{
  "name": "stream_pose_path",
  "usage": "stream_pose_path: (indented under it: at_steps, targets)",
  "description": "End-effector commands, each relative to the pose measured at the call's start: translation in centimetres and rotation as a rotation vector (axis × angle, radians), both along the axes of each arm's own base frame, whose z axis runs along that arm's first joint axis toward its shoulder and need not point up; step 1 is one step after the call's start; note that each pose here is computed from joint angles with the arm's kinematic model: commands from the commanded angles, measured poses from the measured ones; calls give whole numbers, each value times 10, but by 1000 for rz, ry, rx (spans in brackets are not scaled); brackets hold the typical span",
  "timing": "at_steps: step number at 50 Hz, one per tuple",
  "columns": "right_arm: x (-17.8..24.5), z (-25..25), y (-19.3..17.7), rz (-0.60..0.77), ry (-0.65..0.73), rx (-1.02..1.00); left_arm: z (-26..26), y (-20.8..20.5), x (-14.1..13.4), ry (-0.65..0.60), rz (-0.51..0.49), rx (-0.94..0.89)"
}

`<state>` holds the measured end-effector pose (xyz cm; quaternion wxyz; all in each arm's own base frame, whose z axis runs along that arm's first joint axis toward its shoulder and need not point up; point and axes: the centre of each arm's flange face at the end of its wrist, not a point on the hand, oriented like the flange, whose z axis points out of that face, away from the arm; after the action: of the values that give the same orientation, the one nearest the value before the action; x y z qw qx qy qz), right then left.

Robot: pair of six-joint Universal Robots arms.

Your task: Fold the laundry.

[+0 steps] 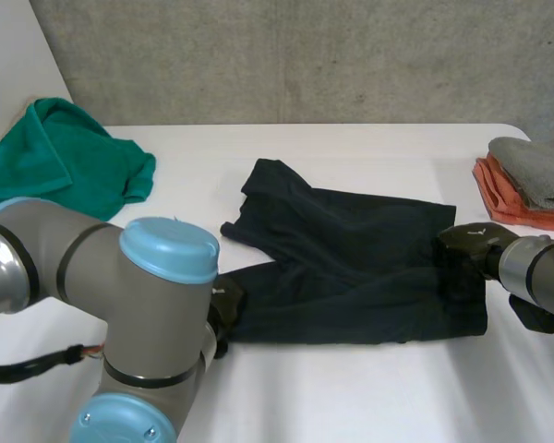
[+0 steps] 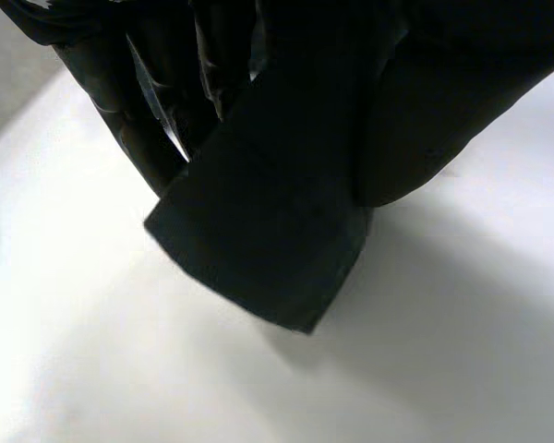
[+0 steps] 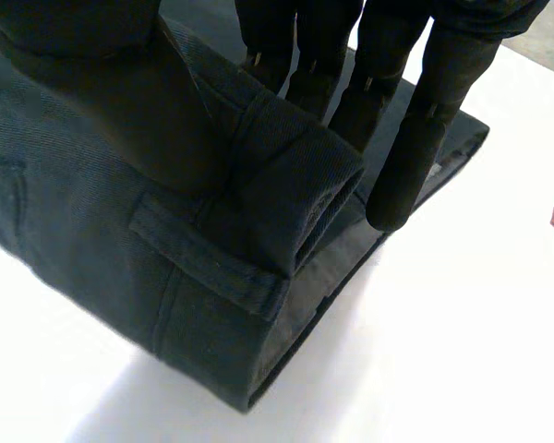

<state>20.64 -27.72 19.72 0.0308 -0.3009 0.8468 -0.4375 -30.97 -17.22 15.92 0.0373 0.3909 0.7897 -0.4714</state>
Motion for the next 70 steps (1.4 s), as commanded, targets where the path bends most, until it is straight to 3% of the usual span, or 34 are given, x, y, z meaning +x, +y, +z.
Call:
stream_pose_path:
  at_steps: [1, 5, 8, 12, 16, 23, 29, 33, 40, 44, 53, 61, 65, 70]
  targets:
    - [-5, 37, 28, 270, 197, -151, 77, 4, 15, 29, -29, -175]
    - [0, 82, 31, 271, 175, -333, 157, 9, 26, 195, -59, -357]
    - [0, 125, 32, 198, 78, -459, 218, 24, 36, 326, -91, -498]
    - [-3, 168, 34, 133, -54, -559, 250, 24, 41, 373, -90, -545]
    - [-8, 185, 26, 109, -108, -590, 249, 10, 36, 346, -71, -497]
    - [21, 154, 1, 172, -96, -527, 207, -33, 14, 248, -46, -356]
    - [40, 127, -36, 121, -32, -590, 185, -94, -5, 252, -16, -425]
    - [64, 145, -76, 50, -91, -875, 211, -140, -18, 354, -18, -662]
    - [68, 228, -102, -122, -331, -1428, 306, -151, -8, 612, -7, -1114]
    - [69, 241, -92, -116, -370, -1472, 343, -135, 3, 731, 2, -1271]
    - [70, 193, -90, -46, -364, -1255, 265, -139, -5, 611, -58, -1036]
    - [66, 83, -90, -20, -255, -949, 149, -138, -12, 453, -66, -724]
    - [66, 3, -76, 51, -166, -740, 59, -129, -16, 321, -82, -506]
    - [57, -47, -60, 99, -67, -612, 8, -111, -16, 183, -89, -380]
